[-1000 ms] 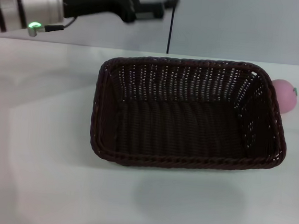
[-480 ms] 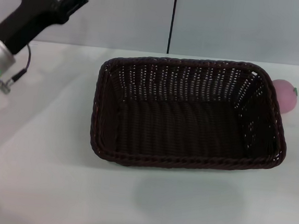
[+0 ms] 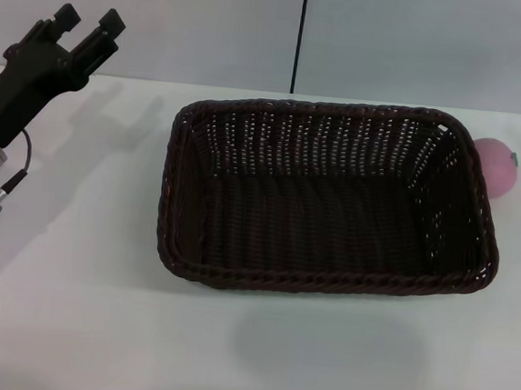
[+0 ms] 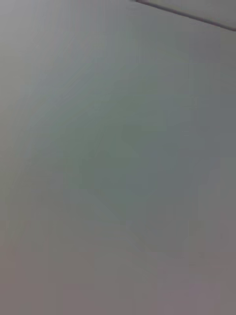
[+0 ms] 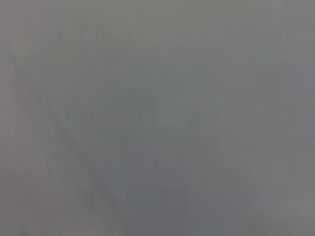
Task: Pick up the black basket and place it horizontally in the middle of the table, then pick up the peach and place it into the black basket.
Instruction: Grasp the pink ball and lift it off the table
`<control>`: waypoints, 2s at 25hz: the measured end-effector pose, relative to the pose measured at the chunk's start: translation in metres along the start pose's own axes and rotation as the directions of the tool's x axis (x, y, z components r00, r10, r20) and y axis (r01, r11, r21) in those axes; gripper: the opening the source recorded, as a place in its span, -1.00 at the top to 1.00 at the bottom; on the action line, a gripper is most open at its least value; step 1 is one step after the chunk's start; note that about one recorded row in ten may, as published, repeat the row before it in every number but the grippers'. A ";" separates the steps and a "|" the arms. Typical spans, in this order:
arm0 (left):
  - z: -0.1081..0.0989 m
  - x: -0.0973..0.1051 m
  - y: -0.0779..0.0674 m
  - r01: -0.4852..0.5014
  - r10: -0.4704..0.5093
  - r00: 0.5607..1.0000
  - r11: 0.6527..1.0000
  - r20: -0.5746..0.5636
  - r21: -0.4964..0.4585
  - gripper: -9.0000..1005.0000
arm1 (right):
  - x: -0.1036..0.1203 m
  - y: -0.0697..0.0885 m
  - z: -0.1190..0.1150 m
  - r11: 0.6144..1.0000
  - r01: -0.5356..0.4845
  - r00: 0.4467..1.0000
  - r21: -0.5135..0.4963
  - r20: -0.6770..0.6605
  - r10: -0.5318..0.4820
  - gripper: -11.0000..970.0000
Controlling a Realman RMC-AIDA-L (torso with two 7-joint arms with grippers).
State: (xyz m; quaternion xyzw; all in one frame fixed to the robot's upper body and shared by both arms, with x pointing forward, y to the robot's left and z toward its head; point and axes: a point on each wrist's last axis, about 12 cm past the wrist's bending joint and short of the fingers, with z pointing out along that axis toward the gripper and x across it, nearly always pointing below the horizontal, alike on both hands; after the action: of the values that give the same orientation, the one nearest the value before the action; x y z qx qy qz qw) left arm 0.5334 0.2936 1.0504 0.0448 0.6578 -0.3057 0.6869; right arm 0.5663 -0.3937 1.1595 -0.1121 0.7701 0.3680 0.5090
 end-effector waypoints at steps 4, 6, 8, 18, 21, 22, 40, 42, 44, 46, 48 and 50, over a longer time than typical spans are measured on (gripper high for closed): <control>-0.003 0.002 -0.003 0.015 -0.015 1.000 1.000 0.007 0.016 -0.56 | -0.024 0.008 0.011 0.998 0.050 0.977 -0.024 -0.206 -0.053 -0.08; -0.005 0.003 -0.005 0.022 -0.022 1.000 1.000 0.014 0.022 -0.56 | -0.032 0.010 0.016 0.998 0.065 0.959 -0.025 -0.276 -0.070 -0.08; -0.006 0.003 -0.005 0.026 -0.026 1.000 0.999 0.015 0.022 -0.56 | -0.038 0.011 0.022 0.997 0.071 0.933 -0.009 -0.352 -0.070 -0.08; -0.012 0.010 -0.006 0.056 -0.056 0.998 0.998 0.002 0.004 -0.56 | -0.045 0.008 0.047 0.983 0.156 0.823 0.092 -0.563 -0.078 -0.16; -0.012 0.010 -0.006 0.061 -0.061 0.998 0.998 0.000 0.002 -0.56 | -0.042 0.008 0.054 0.977 0.181 0.805 0.111 -0.588 -0.082 -0.33; -0.013 0.011 -0.006 0.064 -0.064 0.998 0.998 -0.003 -0.001 -0.56 | -0.040 0.007 0.056 0.976 0.187 0.801 0.116 -0.593 -0.083 -0.39; -0.016 0.015 -0.007 0.088 -0.089 0.996 0.996 -0.012 -0.010 -0.55 | 0.004 0.008 0.107 0.959 0.261 0.709 0.109 -0.696 -0.114 -0.43; -0.016 0.015 -0.007 0.090 -0.090 0.996 0.996 -0.012 -0.010 -0.55 | 0.006 0.008 0.109 0.956 0.269 0.710 0.115 -0.695 -0.116 -0.43; -0.016 0.017 -0.008 0.097 -0.097 0.995 0.995 -0.015 -0.012 -0.55 | 0.007 0.008 0.110 0.955 0.273 0.712 0.119 -0.693 -0.117 -0.43; -0.016 0.017 -0.008 0.097 -0.097 0.995 0.995 -0.015 -0.012 -0.55 | 0.009 0.008 0.112 0.954 0.274 0.714 0.120 -0.690 -0.118 -0.42; -0.015 0.017 -0.008 0.099 -0.099 0.995 0.995 -0.015 -0.013 -0.55 | 0.009 0.008 0.113 0.954 0.274 0.714 0.120 -0.690 -0.118 -0.42; -0.015 0.017 -0.008 0.099 -0.099 0.995 0.995 -0.015 -0.013 -0.55 | 0.011 0.010 0.114 0.954 0.276 0.713 0.115 -0.690 -0.124 -0.42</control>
State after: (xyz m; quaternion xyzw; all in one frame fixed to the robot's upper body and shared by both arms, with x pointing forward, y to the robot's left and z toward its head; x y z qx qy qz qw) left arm 0.5156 0.2875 1.0355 0.0104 0.6666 -0.3348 0.6660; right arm 0.6362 -0.3072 1.1304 -0.2667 0.9192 0.1613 0.2406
